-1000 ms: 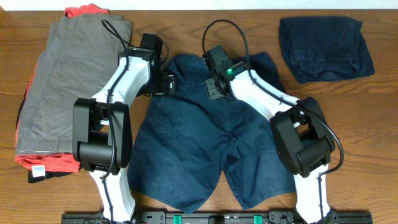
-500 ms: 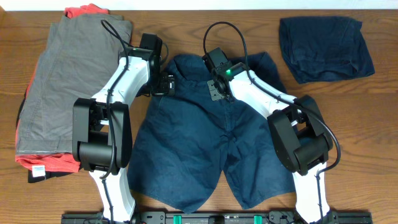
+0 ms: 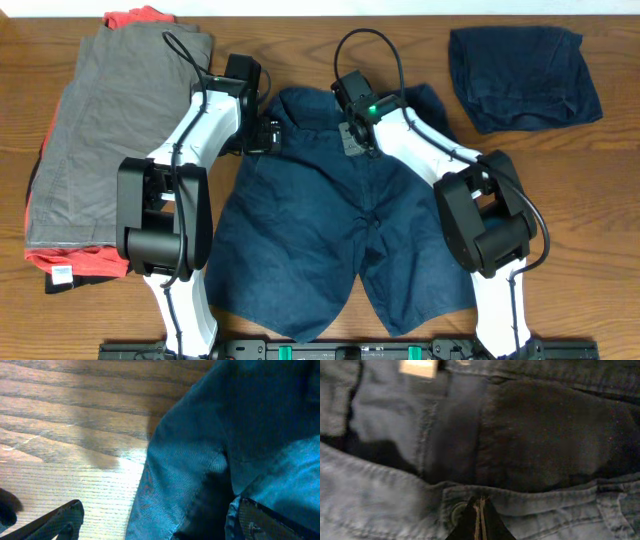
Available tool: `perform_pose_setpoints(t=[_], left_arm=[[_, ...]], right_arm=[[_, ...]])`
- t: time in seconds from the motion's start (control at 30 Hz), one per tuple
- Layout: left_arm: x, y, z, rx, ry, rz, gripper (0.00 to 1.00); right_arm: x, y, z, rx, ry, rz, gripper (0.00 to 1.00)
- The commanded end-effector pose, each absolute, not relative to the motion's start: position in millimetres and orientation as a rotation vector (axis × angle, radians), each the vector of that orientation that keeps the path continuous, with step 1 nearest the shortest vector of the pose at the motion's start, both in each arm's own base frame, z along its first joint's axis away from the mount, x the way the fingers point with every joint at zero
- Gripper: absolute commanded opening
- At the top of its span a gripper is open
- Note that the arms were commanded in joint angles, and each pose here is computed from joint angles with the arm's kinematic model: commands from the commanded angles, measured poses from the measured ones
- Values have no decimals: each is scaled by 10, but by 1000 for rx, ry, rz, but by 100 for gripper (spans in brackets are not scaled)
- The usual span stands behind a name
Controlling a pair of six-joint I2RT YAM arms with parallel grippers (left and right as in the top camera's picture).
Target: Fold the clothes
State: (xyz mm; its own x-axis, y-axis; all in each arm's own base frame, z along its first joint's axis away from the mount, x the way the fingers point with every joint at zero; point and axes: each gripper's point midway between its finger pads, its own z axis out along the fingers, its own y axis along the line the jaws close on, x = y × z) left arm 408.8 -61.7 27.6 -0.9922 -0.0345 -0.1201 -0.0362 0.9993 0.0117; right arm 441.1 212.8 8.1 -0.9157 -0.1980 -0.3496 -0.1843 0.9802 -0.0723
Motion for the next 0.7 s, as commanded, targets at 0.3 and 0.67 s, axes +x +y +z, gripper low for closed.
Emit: perform_pose_setpoints(t=[0.3, 0.67], left_arm=[[4118, -595, 383, -71, 2995, 17, 99], [4119, -595, 384, -71, 2995, 17, 99]], right_arm=[[4368, 2172, 139, -274, 2831, 18, 47], [4186, 2119, -241, -353, 2918, -29, 39]])
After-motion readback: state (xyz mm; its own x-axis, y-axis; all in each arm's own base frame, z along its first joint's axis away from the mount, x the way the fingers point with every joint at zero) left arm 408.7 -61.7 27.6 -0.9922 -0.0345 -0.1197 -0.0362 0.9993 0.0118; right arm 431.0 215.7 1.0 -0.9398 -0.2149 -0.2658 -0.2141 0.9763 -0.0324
